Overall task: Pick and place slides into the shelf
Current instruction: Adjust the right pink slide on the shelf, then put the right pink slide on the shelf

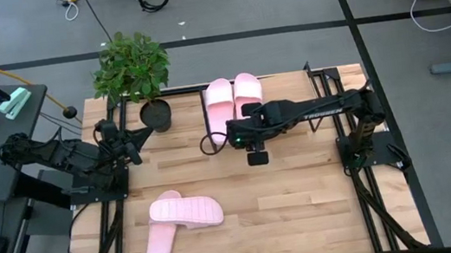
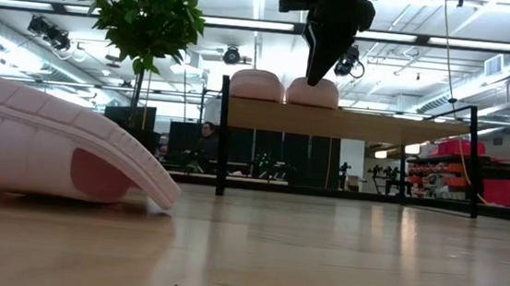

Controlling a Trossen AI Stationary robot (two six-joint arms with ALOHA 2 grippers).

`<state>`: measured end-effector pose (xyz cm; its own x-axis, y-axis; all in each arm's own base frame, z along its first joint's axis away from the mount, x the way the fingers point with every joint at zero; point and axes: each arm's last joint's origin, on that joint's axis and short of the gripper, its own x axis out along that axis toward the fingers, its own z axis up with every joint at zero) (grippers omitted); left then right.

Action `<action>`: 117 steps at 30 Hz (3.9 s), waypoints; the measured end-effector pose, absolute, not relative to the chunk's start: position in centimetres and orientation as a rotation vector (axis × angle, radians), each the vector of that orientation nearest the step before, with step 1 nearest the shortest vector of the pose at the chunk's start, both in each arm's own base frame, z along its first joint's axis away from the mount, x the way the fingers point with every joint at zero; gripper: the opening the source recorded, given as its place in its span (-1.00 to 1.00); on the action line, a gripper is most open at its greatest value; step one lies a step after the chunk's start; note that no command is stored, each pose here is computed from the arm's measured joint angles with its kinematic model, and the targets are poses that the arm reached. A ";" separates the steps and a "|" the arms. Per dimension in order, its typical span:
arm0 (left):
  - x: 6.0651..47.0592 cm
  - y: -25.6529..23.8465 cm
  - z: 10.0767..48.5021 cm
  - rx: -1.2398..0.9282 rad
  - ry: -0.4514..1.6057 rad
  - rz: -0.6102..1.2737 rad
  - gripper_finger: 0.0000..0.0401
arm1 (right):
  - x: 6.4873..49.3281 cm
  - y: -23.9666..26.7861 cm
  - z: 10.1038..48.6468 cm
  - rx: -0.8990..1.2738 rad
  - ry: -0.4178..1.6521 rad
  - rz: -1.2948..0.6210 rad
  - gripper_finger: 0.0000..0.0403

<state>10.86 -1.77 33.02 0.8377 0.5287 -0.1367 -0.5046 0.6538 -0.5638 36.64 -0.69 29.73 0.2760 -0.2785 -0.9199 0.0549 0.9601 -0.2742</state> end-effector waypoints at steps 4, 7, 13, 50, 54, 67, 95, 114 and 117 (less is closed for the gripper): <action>10.9 -1.8 33.0 -0.625 -0.039 0.587 -0.87 | 36.3 -0.8 30.6 -0.204 1.237 -0.231 -0.11; 10.9 -1.8 33.0 -0.623 -0.038 0.589 -0.83 | 36.0 -0.9 31.3 -0.214 1.209 -0.250 -0.07; 11.2 -1.9 32.6 -0.597 -0.006 0.602 -0.72 | 35.6 -0.4 33.1 -0.193 1.128 -0.219 -0.01; 16.5 -6.7 26.5 -0.795 0.771 0.209 -0.42 | 32.6 15.0 31.3 0.215 1.093 -0.021 -0.12; 16.0 -7.6 26.4 -0.845 0.802 0.186 -0.47 | 31.5 17.0 30.0 0.236 1.106 -0.059 -0.12; 12.6 -9.3 25.0 -0.994 1.064 0.349 -0.71 | 28.4 22.3 24.7 0.496 1.052 -0.133 -0.12; 18.9 -15.2 21.8 -0.755 0.929 0.067 -0.80 | 27.6 23.5 23.6 0.529 0.887 -0.201 -0.12; 22.6 -17.8 28.9 0.046 1.175 0.067 -0.93 | 27.7 23.5 23.6 0.505 0.861 -0.210 -0.12; 23.1 -18.2 27.4 0.144 1.272 0.132 -0.95 | 27.7 23.4 23.6 0.500 0.852 -0.216 -0.12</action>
